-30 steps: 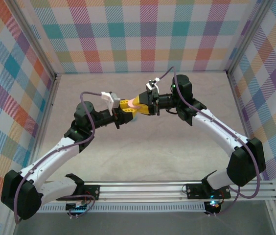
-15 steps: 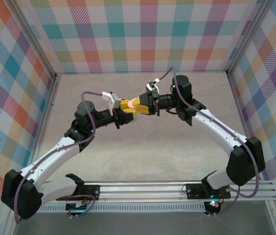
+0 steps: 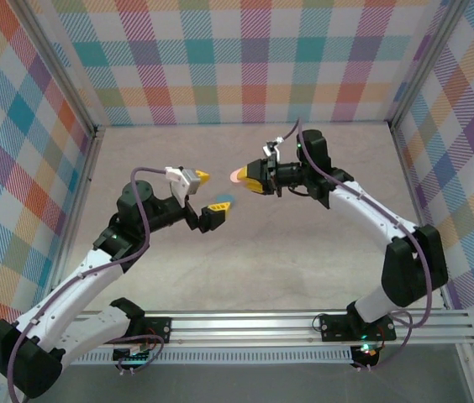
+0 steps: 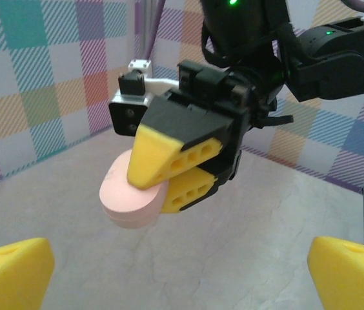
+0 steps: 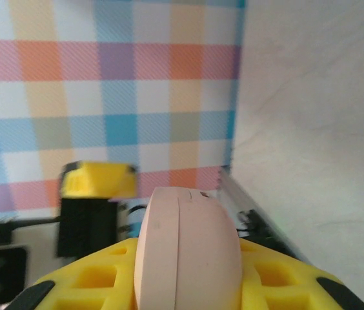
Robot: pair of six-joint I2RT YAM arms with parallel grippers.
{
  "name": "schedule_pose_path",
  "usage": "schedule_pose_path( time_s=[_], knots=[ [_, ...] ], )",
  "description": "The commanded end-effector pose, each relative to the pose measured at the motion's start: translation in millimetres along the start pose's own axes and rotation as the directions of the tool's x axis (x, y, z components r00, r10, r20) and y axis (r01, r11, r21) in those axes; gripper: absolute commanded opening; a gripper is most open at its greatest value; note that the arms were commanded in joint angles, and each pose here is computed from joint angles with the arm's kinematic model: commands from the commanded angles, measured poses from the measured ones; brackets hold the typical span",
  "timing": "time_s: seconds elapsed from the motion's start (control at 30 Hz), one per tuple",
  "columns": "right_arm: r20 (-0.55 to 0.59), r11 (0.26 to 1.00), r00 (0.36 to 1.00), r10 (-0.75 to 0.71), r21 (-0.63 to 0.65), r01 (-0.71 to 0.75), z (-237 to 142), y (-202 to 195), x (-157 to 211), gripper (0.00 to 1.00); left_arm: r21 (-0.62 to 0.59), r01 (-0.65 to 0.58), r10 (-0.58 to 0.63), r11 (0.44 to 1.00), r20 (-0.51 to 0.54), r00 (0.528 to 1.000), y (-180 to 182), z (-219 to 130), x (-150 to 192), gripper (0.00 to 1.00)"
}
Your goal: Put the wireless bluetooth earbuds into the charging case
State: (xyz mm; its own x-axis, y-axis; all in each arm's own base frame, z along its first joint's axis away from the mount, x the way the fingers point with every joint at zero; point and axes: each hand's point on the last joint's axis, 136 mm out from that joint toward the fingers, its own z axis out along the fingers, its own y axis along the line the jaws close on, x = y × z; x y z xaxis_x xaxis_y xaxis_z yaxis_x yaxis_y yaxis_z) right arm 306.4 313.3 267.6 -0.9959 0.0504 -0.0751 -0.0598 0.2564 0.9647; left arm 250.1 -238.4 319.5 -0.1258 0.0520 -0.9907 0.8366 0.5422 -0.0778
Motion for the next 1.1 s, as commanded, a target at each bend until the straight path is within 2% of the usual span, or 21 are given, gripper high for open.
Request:
schedule_pose_path(
  time_s=[0.0, 0.1, 0.2, 0.33, 0.63, 0.87, 0.97, 1.07],
  knots=[
    [-0.015, 0.987, 1.000, -0.017, 0.158, 0.020, 10.1, -60.7, -2.8, 0.26, -0.060, -0.004, -0.002, 0.998, -0.102, 0.995, 7.3, -4.9, 33.6, 1.00],
    [-0.032, 0.977, 0.998, 0.050, 0.209, -0.042, 23.2, -103.3, -5.0, 0.26, -0.174, 0.057, -0.077, 0.983, -0.112, 0.991, 26.1, -7.3, 49.4, 1.00],
    [-0.048, 0.963, 0.992, 0.118, 0.248, -0.103, 34.5, -140.9, -3.5, 0.27, -0.301, 0.127, -0.167, 0.945, -0.111, 0.980, 47.3, -10.1, 63.0, 1.00],
    [-0.072, 0.939, 0.977, 0.201, 0.299, -0.171, 45.7, -183.5, 0.7, 0.27, -0.391, 0.137, -0.214, 0.910, -0.163, 0.963, 61.1, -15.9, 79.4, 1.00],
    [-0.120, 0.894, 0.951, 0.284, 0.393, -0.218, 53.2, -223.0, 6.5, 0.29, -0.396, 0.143, -0.223, 0.907, -0.163, 0.961, 59.4, -21.8, 87.5, 1.00],
    [-0.136, 0.867, 0.936, 0.323, 0.439, -0.235, 57.5, -238.2, 4.3, 0.31, -0.395, 0.136, -0.213, 0.909, -0.158, 0.964, 58.6, -24.5, 89.8, 1.00],
    [-0.129, 0.845, 0.936, 0.328, 0.483, -0.230, 53.1, -243.4, 5.6, 0.36, -0.389, 0.135, -0.209, 0.911, -0.155, 0.966, 57.8, -24.1, 88.5, 1.00],
    [-0.122, 0.826, 0.936, 0.331, 0.517, -0.224, 47.3, -243.3, 7.6, 0.45, -0.385, 0.131, -0.204, 0.914, -0.154, 0.967, 57.3, -23.7, 87.4, 1.00]
  ],
)
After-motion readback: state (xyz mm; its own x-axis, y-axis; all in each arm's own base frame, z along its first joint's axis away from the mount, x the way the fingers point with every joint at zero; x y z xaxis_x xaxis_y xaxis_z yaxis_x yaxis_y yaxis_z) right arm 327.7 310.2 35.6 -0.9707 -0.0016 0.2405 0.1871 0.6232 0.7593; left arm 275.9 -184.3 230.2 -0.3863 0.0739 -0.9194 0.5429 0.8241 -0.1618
